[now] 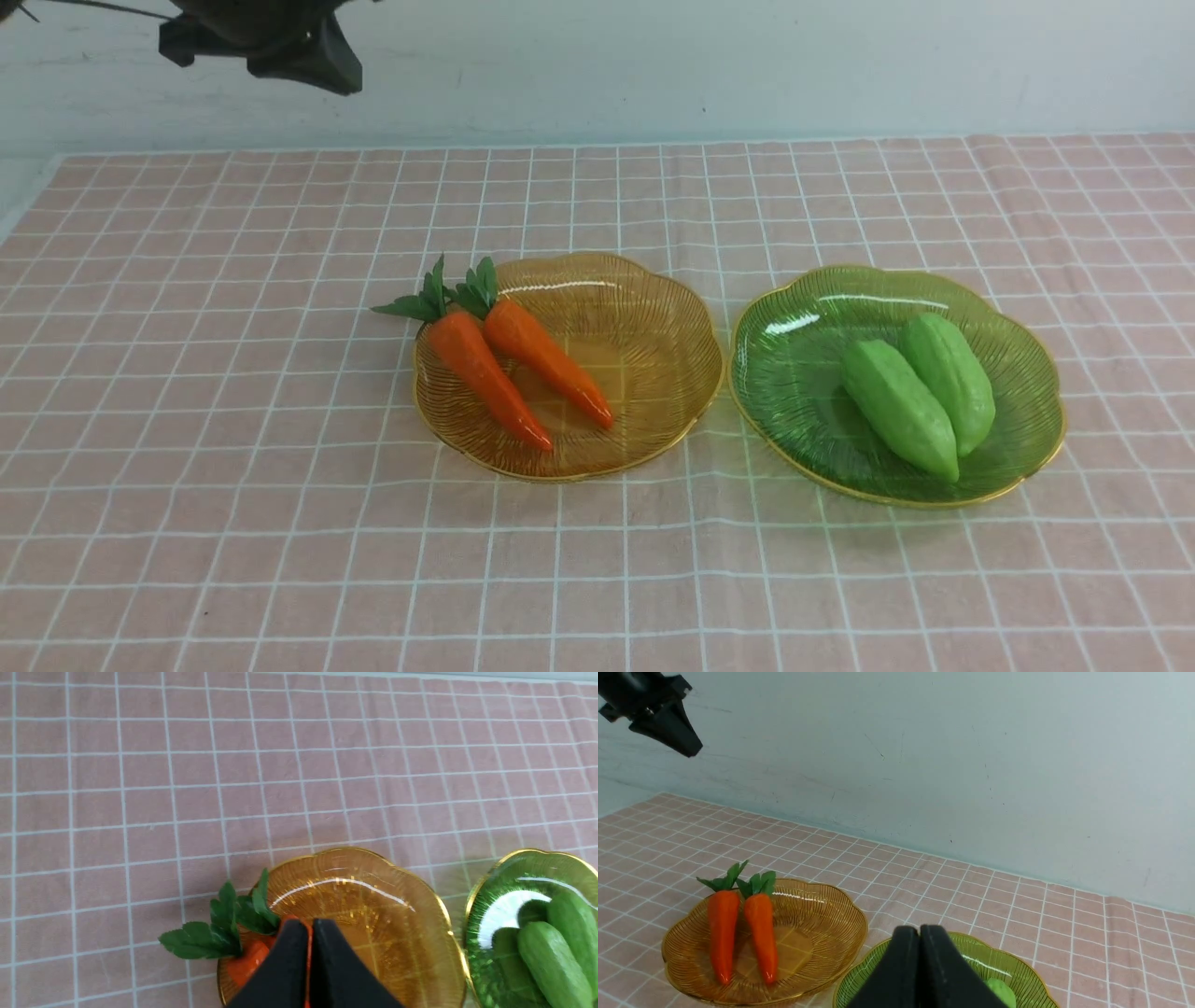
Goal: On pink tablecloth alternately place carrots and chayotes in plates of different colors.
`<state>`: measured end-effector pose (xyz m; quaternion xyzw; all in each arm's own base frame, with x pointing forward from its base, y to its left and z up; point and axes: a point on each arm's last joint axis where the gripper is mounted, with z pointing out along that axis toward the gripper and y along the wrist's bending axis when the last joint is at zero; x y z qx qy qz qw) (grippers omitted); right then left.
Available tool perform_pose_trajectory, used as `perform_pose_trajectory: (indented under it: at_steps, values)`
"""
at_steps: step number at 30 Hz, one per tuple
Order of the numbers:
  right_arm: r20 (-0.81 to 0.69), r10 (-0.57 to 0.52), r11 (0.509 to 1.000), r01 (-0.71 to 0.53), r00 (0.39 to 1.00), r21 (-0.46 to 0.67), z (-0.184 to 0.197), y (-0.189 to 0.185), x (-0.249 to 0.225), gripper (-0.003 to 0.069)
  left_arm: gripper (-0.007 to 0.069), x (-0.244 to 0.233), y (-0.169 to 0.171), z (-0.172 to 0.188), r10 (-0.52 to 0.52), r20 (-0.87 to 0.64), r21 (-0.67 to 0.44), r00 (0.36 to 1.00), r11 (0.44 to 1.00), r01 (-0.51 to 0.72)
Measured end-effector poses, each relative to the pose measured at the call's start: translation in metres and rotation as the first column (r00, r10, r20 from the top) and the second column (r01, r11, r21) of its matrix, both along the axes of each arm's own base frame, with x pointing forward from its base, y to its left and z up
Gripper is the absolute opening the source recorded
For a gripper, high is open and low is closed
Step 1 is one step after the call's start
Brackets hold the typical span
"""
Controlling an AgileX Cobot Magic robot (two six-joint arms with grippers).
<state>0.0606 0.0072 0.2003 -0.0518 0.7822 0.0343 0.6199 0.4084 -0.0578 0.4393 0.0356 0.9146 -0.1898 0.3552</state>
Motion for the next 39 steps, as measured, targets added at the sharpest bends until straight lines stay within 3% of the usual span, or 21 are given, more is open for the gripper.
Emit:
perform_pose_trajectory:
  at_steps: [1, 4, 11, 14, 17, 20, 23, 27, 39]
  values:
    - [-0.03, -0.034, 0.999, 0.034, 0.999, -0.004, -0.018, -0.002, -0.003, -0.0015, -0.0004, -0.012, -0.004, 0.009, -0.013, 0.013, 0.004, 1.0, 1.0, 0.013]
    - [-0.014, -0.064, 0.998, 0.064, 0.998, -0.002, -0.023, -0.004, -0.005, -0.0015, -0.0004, -0.051, -0.009, 0.032, -0.052, 0.061, 0.047, 0.997, 0.998, 0.049]
    - [0.008, -0.068, 0.998, 0.068, 0.998, 0.008, -0.022, -0.004, -0.006, -0.0015, -0.0004, -0.15, 0.013, 0.042, 0.011, 0.068, 0.178, 0.998, 0.984, -0.023]
    - [0.008, -0.068, 0.998, 0.068, 0.998, 0.008, -0.022, -0.004, -0.006, -0.0015, -0.0004, -0.219, 0.026, 0.024, 0.031, 0.059, 0.227, 0.998, 0.973, -0.043]
    - [0.008, -0.068, 0.998, 0.068, 0.998, 0.008, -0.022, -0.004, -0.006, -0.0015, -0.0004, -0.266, 0.034, -0.028, 0.034, 0.069, 0.257, 0.997, 0.965, -0.051]
    - [0.008, -0.068, 0.998, 0.068, 0.998, 0.008, -0.022, -0.004, -0.006, -0.0015, -0.0004, -0.284, 0.032, -0.092, 0.052, 0.133, 0.172, 0.99, 0.982, -0.074]
    - [0.008, -0.068, 0.998, 0.068, 0.998, 0.008, -0.022, -0.004, -0.006, -0.0015, -0.0004, -0.294, 0.031, -0.131, 0.099, 0.219, 0.065, 0.971, 0.991, -0.115]
    - [0.008, -0.068, 0.998, 0.068, 0.998, 0.008, -0.022, -0.004, -0.006, -0.0015, -0.0004, -0.304, 0.034, -0.146, 0.142, 0.332, 0.017, 0.932, 0.988, -0.157]
    - [0.008, -0.068, 0.998, 0.068, 0.998, 0.008, -0.022, -0.004, -0.006, -0.0015, -0.0004, -0.311, 0.034, -0.157, 0.124, 0.287, 0.047, 0.95, 0.989, -0.143]
